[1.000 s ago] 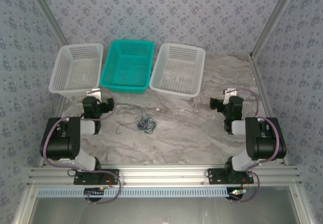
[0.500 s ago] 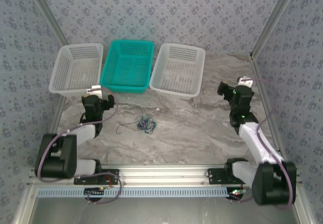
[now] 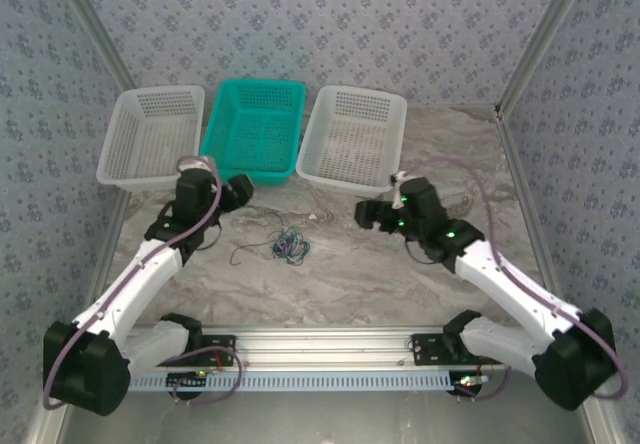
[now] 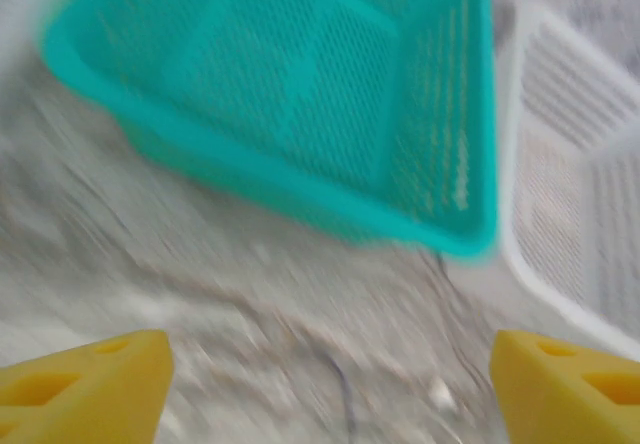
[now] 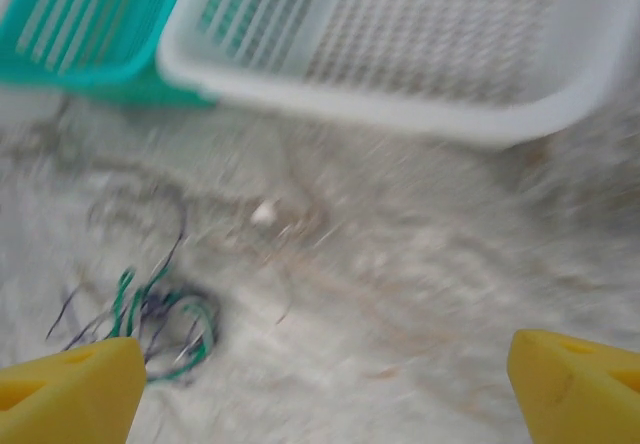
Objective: Untangle the cables
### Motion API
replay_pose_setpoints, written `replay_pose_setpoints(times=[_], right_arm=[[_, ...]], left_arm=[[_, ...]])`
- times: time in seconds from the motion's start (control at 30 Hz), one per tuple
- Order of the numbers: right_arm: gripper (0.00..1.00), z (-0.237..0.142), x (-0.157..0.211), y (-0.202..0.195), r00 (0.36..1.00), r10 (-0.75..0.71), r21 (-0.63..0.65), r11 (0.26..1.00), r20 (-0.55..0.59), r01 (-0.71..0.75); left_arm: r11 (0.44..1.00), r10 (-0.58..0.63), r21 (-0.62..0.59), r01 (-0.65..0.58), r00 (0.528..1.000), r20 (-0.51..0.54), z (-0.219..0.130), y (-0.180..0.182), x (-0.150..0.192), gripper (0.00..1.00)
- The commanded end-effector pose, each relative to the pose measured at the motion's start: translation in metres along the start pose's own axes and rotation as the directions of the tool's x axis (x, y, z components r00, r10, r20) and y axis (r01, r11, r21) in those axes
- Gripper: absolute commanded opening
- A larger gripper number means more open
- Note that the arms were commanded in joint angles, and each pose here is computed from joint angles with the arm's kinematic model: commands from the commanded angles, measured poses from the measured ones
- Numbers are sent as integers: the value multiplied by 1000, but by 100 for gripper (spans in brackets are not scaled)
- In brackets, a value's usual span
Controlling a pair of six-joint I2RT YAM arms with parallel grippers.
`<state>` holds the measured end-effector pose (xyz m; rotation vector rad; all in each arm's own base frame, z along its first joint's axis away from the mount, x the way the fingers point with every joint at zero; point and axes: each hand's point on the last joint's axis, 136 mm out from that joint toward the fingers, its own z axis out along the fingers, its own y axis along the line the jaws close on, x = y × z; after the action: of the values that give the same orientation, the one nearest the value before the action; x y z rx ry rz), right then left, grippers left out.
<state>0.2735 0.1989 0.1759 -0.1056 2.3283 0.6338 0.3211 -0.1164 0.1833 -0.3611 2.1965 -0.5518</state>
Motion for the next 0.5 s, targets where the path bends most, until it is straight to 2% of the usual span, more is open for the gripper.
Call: replay_pose_setpoints(times=[0.0,0.1,0.2,0.37,0.47], right_arm=[[96,21,20,38,996,-6,-60,998,-93,0],[97,52,41,67,981,-58,-106,994,-183,39],[96,82,59,86,966,-112,-130,988,-233,84],[88,112,70,112,958,-120,-213,975,-261,65],[84,125,73,119,957,-111,-241,969,-268,45]], left_arm=[[993,-108,10,115,958,-265,0,-11,70,79],[991,-109,29,127,927,-359,0,-25,100,77],[996,-89,-27,85,928,-363,-1,-18,105,75],[993,-110,-10,116,911,-398,10,-28,109,71],[989,-145,-53,135,891,-430,22,-24,118,64]])
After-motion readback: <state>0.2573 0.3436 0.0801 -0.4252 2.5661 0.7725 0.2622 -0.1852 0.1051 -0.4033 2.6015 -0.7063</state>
